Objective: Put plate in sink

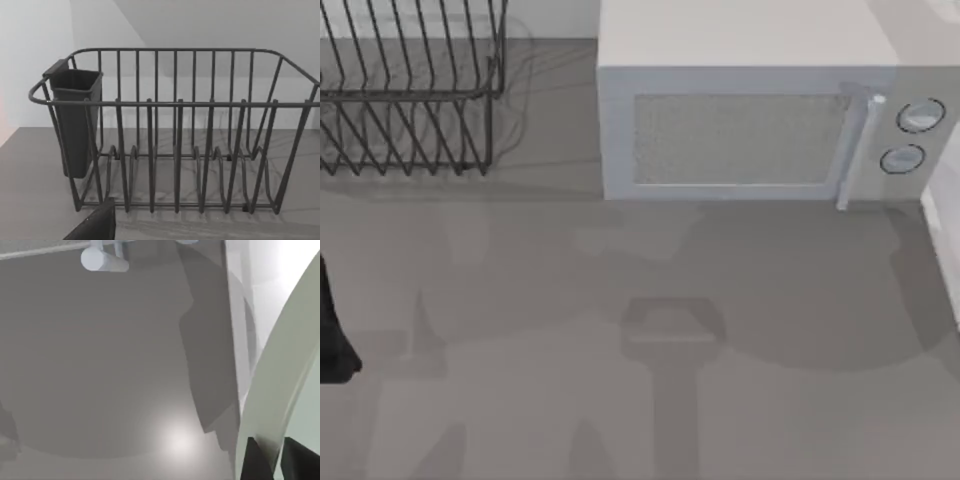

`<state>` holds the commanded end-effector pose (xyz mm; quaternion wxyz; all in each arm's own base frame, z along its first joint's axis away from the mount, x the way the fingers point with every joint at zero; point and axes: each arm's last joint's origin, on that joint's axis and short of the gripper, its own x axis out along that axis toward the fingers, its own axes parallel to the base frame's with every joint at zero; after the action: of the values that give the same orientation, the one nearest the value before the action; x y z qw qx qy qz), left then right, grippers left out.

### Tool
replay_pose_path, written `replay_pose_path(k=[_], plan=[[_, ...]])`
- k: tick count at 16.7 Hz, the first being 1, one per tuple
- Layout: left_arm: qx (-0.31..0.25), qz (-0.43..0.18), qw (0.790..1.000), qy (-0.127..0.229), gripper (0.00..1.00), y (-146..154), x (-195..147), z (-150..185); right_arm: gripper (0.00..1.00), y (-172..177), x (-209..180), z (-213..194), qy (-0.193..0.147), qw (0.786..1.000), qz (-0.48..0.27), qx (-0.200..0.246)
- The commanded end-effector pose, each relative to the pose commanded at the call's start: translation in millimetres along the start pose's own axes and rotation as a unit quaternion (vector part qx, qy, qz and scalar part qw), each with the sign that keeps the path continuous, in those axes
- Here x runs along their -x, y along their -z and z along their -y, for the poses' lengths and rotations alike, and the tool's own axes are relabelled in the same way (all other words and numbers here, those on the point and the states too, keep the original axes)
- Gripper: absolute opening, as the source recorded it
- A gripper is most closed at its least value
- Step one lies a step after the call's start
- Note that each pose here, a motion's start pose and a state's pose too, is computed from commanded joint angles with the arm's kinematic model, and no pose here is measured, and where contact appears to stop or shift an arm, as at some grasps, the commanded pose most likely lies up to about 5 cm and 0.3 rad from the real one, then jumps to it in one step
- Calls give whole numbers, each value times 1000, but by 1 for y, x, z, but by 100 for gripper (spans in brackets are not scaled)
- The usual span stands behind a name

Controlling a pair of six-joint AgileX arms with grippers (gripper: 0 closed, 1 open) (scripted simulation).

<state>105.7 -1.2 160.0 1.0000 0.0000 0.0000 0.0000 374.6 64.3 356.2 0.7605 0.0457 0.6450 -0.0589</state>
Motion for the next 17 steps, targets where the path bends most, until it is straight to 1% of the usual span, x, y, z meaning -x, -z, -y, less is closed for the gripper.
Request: replay_pose_path(k=[3,5,7,9,11,13,17], plan=[[0,0,1000,0,100,0,0,0,0,-49,-33,29,13,1000,3,-10],[0,0,1000,0,100,0,0,0,0,-76,-67,46,16,1000,-13,0],[0,0,1000,0,100,0,0,0,0,-94,-104,61,13,999,-37,18],[0,0,1000,0,100,0,0,0,0,-103,-134,71,5,997,-60,40],[0,0,1000,0,100,0,0,0,0,-107,-153,76,-4,995,-75,60],[0,0,1000,0,100,0,0,0,0,-108,-159,78,-9,994,-80,69],[0,0,1000,0,100,0,0,0,0,-108,-159,78,-9,994,-80,69]])
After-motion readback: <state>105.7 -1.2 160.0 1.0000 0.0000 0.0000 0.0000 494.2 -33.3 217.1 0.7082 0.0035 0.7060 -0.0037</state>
